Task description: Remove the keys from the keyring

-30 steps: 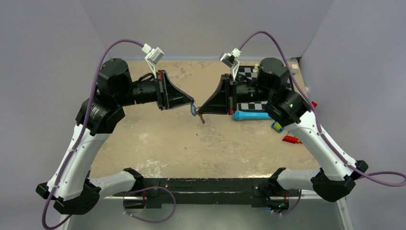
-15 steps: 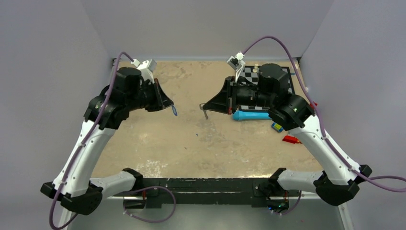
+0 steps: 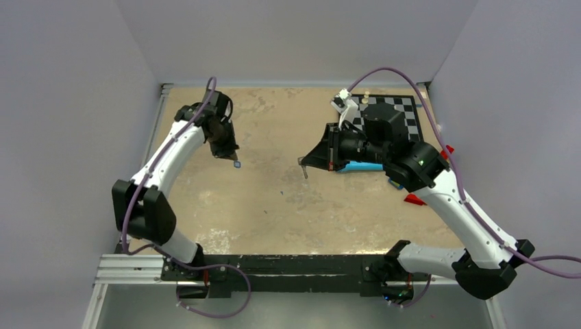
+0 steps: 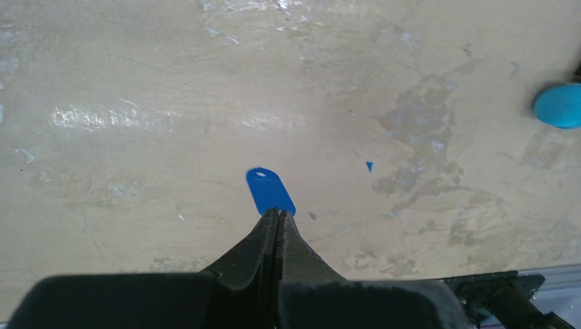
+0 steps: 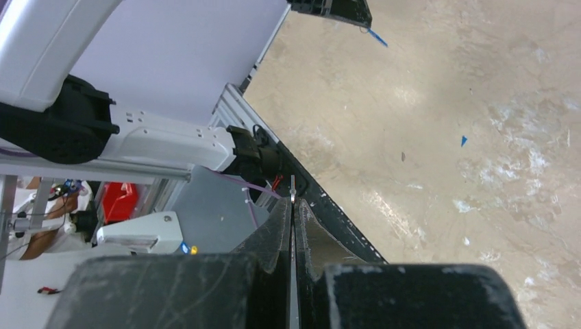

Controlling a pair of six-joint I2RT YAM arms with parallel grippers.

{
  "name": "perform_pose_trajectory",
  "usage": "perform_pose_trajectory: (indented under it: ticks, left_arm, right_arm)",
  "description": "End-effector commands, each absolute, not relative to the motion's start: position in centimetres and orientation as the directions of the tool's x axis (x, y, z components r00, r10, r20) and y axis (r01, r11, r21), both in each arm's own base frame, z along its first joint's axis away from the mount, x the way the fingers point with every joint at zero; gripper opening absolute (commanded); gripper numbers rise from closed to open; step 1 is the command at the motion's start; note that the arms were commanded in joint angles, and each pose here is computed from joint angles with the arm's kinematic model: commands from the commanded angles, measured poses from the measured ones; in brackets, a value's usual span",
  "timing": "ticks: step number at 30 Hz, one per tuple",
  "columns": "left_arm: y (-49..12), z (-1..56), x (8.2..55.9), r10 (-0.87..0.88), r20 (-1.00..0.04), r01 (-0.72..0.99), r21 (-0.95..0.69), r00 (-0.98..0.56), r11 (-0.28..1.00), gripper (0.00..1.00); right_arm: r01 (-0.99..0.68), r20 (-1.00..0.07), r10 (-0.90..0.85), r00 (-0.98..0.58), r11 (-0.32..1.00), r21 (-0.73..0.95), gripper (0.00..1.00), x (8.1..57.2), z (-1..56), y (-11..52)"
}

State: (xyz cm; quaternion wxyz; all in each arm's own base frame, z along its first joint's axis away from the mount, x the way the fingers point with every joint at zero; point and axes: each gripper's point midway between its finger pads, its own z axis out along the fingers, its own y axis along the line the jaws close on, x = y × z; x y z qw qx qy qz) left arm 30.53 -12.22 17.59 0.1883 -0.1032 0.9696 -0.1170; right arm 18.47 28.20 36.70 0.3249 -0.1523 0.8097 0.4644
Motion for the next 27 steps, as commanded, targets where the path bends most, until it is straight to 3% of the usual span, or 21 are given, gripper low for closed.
perform_pose_trajectory:
  ticks: [1,7,9,11,12,14,17,27]
  left_arm:
    - [-10.3,16.5,32.9,-0.232,-0.346,-0.175,-0.189,-0.909,0.966,0.0]
    - [-9.6,13.9,35.3,-0.233,-0.309,-0.195,-0.149,-0.922,0.969,0.03]
    - [-9.3,13.3,35.7,-0.235,-0.298,-0.201,-0.141,-0.925,0.969,0.1]
    - [-9.0,13.2,36.1,-0.245,-0.3,-0.21,-0.142,-0.922,0.967,0.29]
    - [-8.9,13.3,36.3,-0.25,-0.307,-0.214,-0.146,-0.918,0.966,0.46]
    - [-9.1,13.8,36.5,-0.251,-0.325,-0.205,-0.168,-0.912,0.964,0.71]
    - [-9.2,14.9,36.8,-0.255,-0.354,-0.198,-0.188,-0.9,0.962,0.95]
    - [-9.8,19.9,34.8,-0.302,-0.435,-0.186,-0.289,-0.848,0.939,1.0]
  right_arm:
    - [-0.502,-0.654,0.086,-0.752,0.568,0.652,0.0,18.6,36.0,27.4]
    - [-0.478,-0.635,0.07,-0.769,0.597,0.645,0.0,18.8,35.3,27.2]
    - [-0.472,-0.628,0.07,-0.775,0.598,0.648,0.0,18.7,35.0,27.2]
    - [-0.464,-0.623,0.072,-0.779,0.601,0.651,0.0,18.7,34.8,27.1]
    - [-0.462,-0.621,0.071,-0.781,0.603,0.65,0.0,18.6,34.7,27.1]
    - [-0.457,-0.618,0.068,-0.783,0.611,0.646,0.0,18.7,34.4,27.0]
    - [-0.452,-0.615,0.062,-0.786,0.621,0.64,0.0,18.9,34.0,27.1]
    - [-0.386,-0.582,0.042,-0.812,0.71,0.589,0.0,21.6,30.8,27.7]
